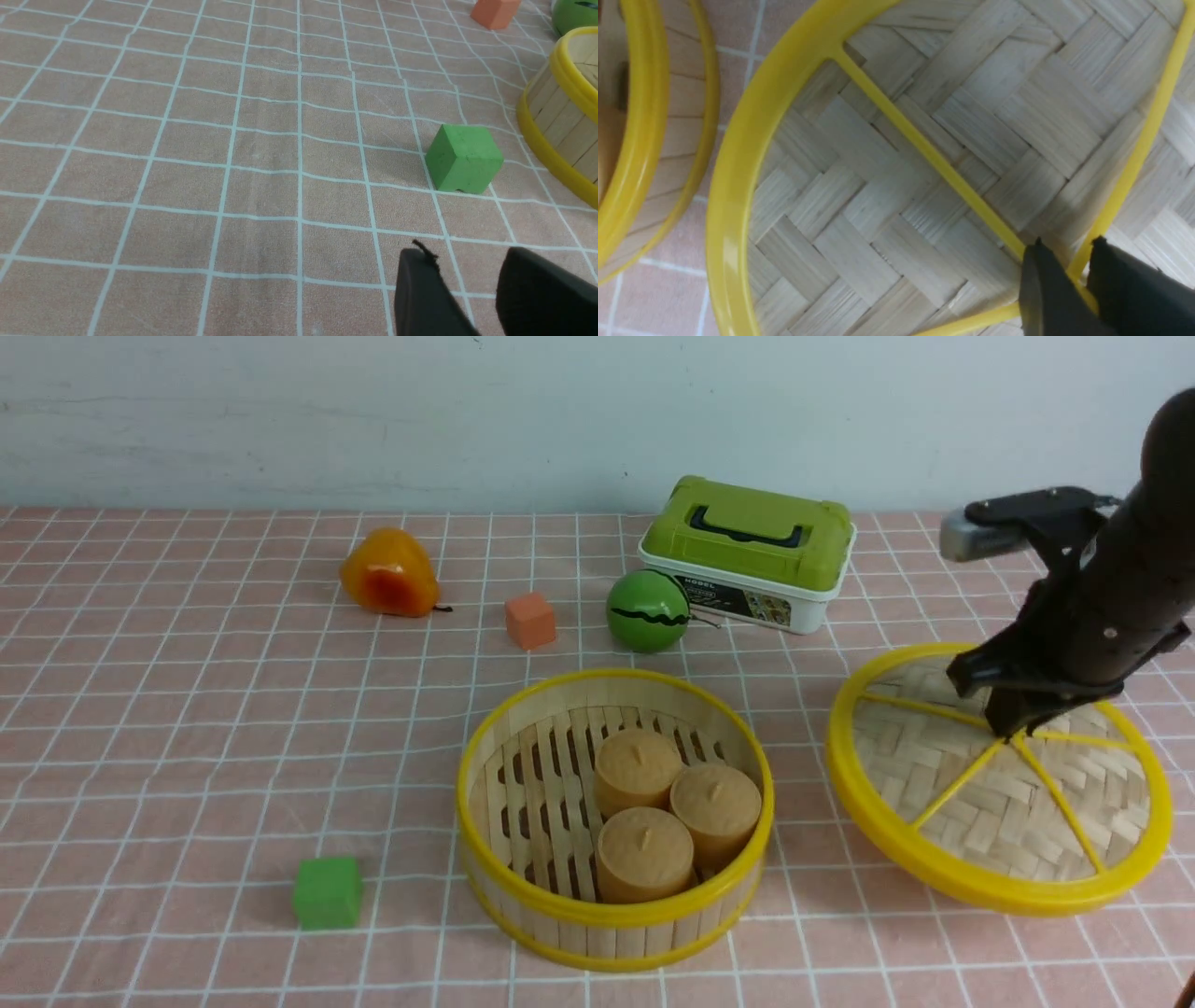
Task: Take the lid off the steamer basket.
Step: Use the right arm to place the steamer lid on the table
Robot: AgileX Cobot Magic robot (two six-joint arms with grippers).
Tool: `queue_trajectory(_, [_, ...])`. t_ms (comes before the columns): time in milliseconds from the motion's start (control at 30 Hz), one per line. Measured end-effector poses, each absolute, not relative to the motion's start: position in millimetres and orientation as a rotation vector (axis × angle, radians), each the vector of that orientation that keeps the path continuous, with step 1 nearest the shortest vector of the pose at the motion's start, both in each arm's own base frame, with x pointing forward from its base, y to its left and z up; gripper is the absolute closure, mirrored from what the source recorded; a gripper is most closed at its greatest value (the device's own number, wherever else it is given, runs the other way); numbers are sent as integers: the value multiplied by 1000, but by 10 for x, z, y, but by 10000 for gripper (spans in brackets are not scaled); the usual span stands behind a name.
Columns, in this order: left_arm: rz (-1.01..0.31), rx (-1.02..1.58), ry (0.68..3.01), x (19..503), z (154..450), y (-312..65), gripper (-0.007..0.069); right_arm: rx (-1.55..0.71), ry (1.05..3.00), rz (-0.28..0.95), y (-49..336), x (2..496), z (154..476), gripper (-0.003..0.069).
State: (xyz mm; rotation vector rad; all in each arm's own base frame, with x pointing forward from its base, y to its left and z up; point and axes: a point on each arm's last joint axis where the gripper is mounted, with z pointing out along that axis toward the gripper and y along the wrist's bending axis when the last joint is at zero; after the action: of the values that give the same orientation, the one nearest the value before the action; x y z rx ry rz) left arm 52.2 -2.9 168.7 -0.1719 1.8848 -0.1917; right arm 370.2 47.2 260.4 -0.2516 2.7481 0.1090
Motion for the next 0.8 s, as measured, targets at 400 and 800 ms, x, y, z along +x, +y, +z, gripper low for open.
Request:
queue_trajectory(400, [-192, -172, 1885, 522, 1687, -29, 386, -191, 2804, 123, 499, 3929, 1984, 569])
queue_trajectory(800, [-192, -172, 1885, 522, 1687, -29, 386, -164, 2691, 187, 517, 3772, 2495, 321])
